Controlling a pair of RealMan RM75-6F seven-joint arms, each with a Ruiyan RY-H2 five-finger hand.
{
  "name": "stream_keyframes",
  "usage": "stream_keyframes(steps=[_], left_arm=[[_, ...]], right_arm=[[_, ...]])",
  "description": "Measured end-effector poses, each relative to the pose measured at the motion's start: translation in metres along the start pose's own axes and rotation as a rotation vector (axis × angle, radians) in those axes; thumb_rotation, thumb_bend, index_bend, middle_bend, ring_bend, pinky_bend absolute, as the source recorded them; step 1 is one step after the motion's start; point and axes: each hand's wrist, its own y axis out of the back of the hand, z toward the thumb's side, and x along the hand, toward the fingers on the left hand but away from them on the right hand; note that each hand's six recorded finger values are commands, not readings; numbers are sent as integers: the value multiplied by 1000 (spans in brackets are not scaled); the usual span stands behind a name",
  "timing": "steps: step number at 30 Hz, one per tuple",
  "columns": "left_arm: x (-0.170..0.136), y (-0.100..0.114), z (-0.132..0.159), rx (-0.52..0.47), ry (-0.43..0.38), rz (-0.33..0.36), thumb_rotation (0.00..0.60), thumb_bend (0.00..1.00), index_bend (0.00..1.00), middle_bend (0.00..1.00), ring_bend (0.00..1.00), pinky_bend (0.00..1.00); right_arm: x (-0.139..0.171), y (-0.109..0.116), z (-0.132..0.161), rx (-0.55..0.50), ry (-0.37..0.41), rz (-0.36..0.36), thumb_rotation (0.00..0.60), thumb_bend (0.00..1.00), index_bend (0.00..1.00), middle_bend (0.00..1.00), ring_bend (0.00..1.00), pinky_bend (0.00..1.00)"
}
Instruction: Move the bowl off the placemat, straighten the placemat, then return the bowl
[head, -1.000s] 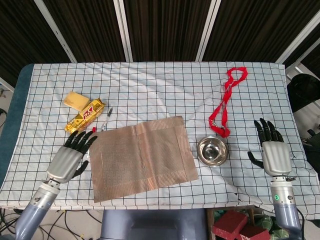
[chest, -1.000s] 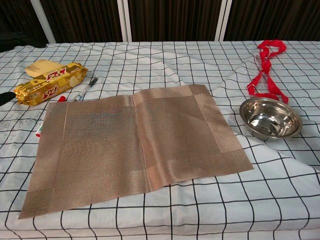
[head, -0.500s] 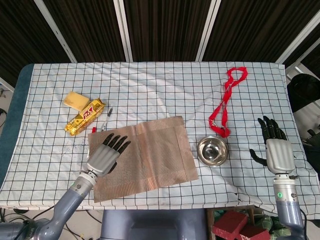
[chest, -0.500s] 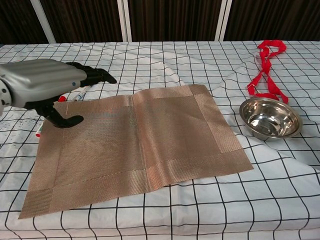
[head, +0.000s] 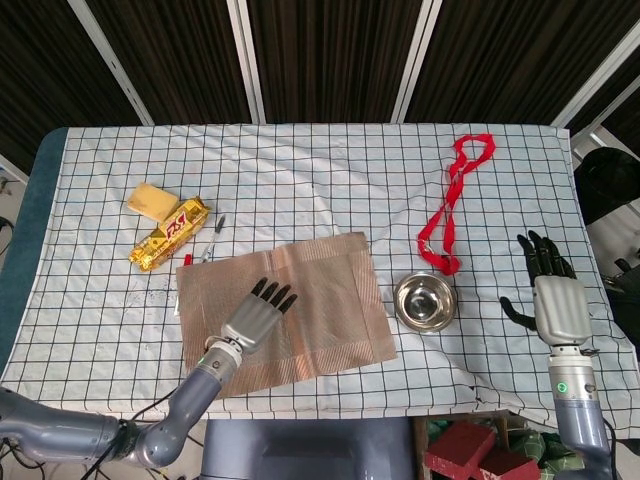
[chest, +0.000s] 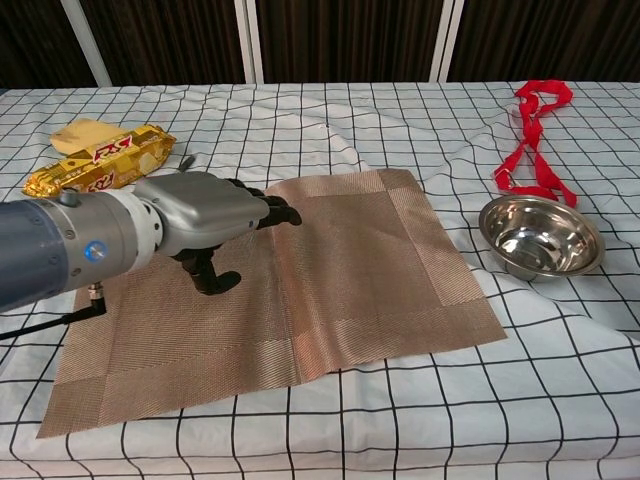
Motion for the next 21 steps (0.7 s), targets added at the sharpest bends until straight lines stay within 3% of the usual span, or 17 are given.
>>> stream_keyframes(steps=[12, 21], left_arm=[[22, 1, 10, -36, 168, -18, 600, 458, 1, 0, 0, 4], [36, -8, 25, -70, 169, -63, 600, 458, 0, 0, 0, 4]], right_arm=[[-1, -5, -1, -3, 1, 36, 600, 227, 0, 0, 0, 176], [0, -9, 0, 5, 6, 55, 600, 227, 0, 0, 0, 177]])
